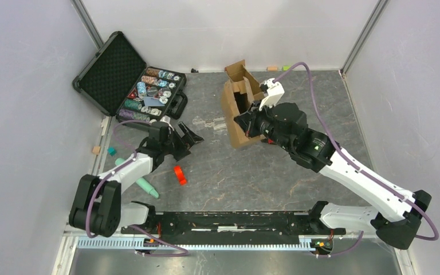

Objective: Unpack the express box

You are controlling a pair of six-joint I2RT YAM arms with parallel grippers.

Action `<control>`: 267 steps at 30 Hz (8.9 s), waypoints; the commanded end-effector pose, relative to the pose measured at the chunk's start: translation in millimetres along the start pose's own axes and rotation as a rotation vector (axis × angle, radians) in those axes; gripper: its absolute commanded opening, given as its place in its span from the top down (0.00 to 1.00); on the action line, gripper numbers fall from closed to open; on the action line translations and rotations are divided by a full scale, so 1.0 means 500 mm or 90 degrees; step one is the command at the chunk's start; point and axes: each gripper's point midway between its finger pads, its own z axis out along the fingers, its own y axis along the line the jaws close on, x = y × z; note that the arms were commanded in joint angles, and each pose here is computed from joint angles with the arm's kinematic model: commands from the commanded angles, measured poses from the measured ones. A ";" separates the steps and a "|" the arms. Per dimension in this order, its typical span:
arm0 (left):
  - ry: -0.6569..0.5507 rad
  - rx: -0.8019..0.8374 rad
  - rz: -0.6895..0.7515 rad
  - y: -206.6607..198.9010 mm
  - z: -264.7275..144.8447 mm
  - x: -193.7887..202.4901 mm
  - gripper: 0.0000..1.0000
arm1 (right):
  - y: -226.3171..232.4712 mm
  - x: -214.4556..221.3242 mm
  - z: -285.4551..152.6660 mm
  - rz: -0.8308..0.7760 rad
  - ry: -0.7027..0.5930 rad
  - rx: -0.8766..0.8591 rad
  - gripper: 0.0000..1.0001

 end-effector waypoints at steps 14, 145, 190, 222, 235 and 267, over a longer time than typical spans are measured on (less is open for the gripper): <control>-0.014 0.206 -0.024 -0.180 -0.015 -0.019 0.00 | 0.058 -0.031 0.016 0.183 -0.071 -0.148 1.00; 0.037 -0.266 0.879 -0.189 -0.077 0.310 0.00 | -0.308 0.353 -0.101 0.188 -0.005 0.177 0.12; 0.130 0.344 0.475 -0.395 -0.120 0.273 0.98 | -0.116 0.356 0.128 0.272 -0.045 -0.079 0.55; 0.050 0.283 0.469 -0.352 -0.084 0.175 0.98 | -0.137 0.317 0.159 0.265 -0.115 -0.093 1.00; -0.045 0.055 0.428 -0.250 -0.056 0.091 0.98 | -0.155 0.258 0.086 0.198 -0.130 -0.035 1.00; -0.107 0.294 0.336 -0.575 -0.221 0.005 0.98 | -0.220 0.275 -0.049 0.098 0.001 0.092 0.22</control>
